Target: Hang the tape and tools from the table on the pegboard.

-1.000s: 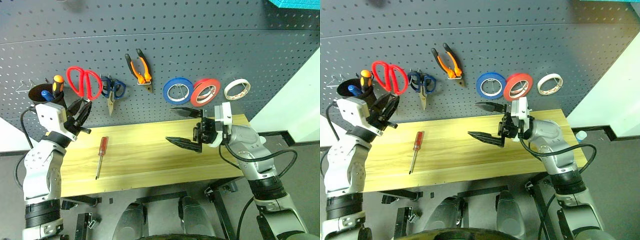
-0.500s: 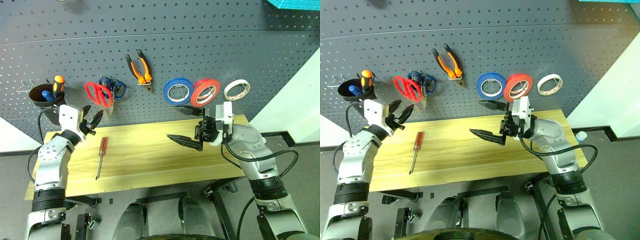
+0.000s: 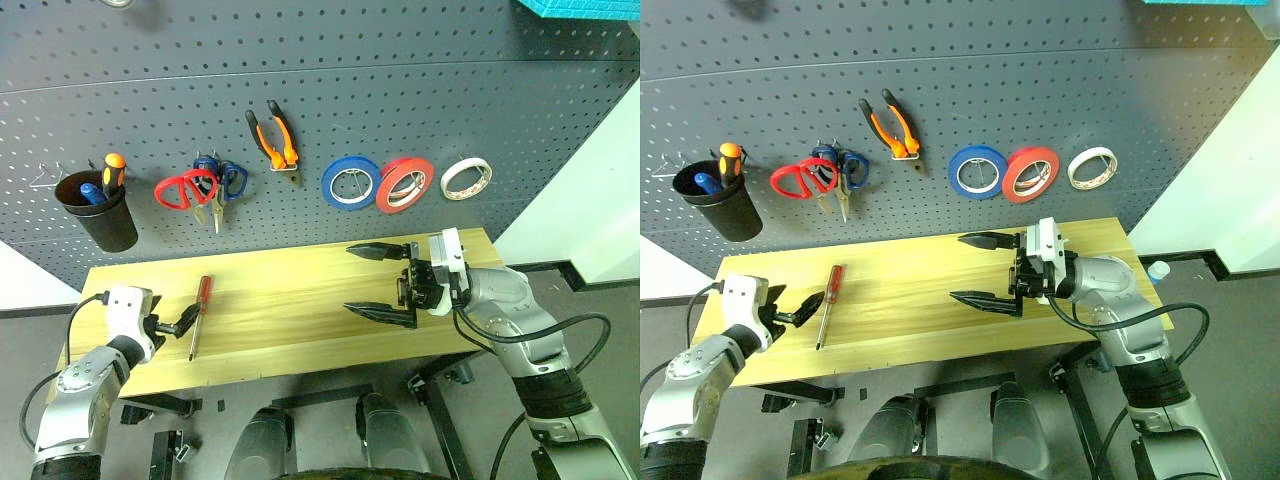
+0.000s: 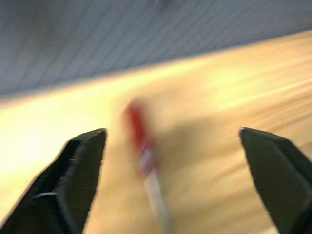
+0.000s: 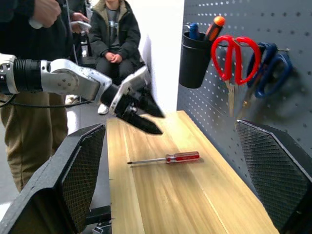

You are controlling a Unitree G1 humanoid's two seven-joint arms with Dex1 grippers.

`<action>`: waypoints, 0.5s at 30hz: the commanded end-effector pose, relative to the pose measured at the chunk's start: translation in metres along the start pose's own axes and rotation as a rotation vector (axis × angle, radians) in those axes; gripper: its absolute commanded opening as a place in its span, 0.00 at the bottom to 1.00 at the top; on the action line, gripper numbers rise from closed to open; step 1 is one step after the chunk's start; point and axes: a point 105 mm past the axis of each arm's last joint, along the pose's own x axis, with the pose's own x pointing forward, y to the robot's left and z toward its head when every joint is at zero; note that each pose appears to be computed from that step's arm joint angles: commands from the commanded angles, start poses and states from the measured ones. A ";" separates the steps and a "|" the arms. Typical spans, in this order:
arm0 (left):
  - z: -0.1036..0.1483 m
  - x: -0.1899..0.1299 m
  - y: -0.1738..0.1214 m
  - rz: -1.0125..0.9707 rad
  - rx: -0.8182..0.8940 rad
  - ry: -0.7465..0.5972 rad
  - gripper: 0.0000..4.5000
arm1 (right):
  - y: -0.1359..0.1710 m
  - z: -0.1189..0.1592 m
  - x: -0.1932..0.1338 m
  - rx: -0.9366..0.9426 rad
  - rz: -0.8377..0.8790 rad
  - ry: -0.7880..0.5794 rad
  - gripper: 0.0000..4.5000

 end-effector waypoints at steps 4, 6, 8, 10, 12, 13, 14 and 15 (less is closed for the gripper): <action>-0.011 0.031 0.002 0.181 -0.123 0.211 1.00 | -0.001 0.003 0.004 -0.037 0.009 -0.008 1.00; -0.010 0.043 0.000 0.189 -0.120 0.249 1.00 | -0.001 0.003 0.004 -0.037 0.009 -0.007 1.00; -0.009 0.054 0.002 0.196 -0.116 0.277 1.00 | 0.000 0.002 0.003 -0.038 0.005 -0.004 1.00; -0.007 0.064 0.003 0.199 -0.119 0.299 1.00 | 0.000 0.001 0.002 -0.039 -0.003 -0.001 1.00; -0.006 0.072 0.004 0.200 -0.137 0.325 1.00 | 0.000 0.001 0.001 -0.039 -0.013 0.000 1.00; -0.006 0.076 0.005 0.198 -0.150 0.333 1.00 | 0.000 0.002 0.000 -0.040 -0.018 0.001 1.00; -0.006 0.080 0.004 0.193 -0.163 0.342 1.00 | 0.000 0.002 0.000 -0.041 -0.023 0.000 1.00; -0.007 0.083 0.005 0.192 -0.164 0.352 1.00 | 0.000 0.002 -0.001 -0.041 -0.027 0.001 1.00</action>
